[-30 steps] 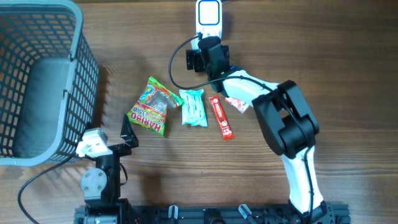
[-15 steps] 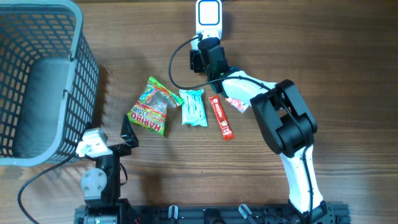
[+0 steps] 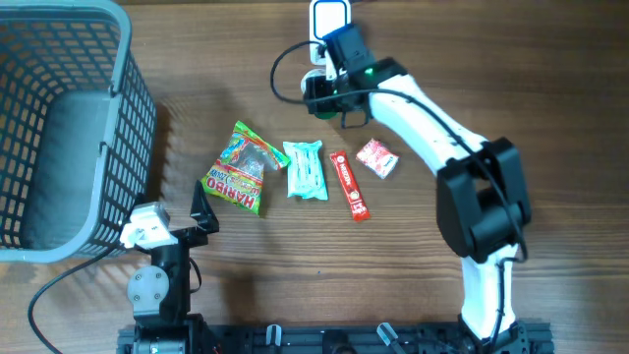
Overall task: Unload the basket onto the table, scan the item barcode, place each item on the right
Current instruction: 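Hold the jar label in front of the scanner window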
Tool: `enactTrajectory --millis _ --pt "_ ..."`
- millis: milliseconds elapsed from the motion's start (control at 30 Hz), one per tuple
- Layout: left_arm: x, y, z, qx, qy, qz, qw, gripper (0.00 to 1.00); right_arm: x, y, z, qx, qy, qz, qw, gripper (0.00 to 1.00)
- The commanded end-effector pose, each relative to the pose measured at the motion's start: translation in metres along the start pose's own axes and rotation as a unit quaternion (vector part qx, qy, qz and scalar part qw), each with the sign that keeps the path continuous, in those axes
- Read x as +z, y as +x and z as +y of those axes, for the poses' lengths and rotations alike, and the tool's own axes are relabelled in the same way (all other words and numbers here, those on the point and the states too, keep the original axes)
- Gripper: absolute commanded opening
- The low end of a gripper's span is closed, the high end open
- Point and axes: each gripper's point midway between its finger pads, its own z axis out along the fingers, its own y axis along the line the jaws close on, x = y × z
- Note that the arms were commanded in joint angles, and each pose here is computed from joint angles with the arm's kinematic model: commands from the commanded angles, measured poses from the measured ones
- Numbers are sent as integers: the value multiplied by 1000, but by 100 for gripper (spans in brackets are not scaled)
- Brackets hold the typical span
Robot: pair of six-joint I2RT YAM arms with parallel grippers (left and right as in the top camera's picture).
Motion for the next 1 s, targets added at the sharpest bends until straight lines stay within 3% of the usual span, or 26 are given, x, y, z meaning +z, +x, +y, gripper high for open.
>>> enactTrajectory --millis 0,167,533,633,667,733,967 --pt "0 -1 2 -1 -5 -3 1000 100 -44 -11 31 45 -110 15 993 60" --pt "0 -1 2 -1 -5 -3 1000 100 -74 -7 36 102 -251 74 960 60" --pt "0 -1 2 -1 -5 -3 1000 100 -100 -19 30 248 -319 122 907 56" --pt "0 -1 2 -1 -5 -3 1000 100 -89 -36 17 231 -283 69 928 57" --pt "0 -1 2 -1 -5 -3 1000 100 -80 -51 1 204 -238 14 950 59" --pt "0 -1 2 -1 -5 -3 1000 100 -74 -66 -15 182 -193 -35 964 59" --pt "0 -1 2 -1 -5 -3 1000 100 -78 -127 -39 85 -77 -207 972 59"
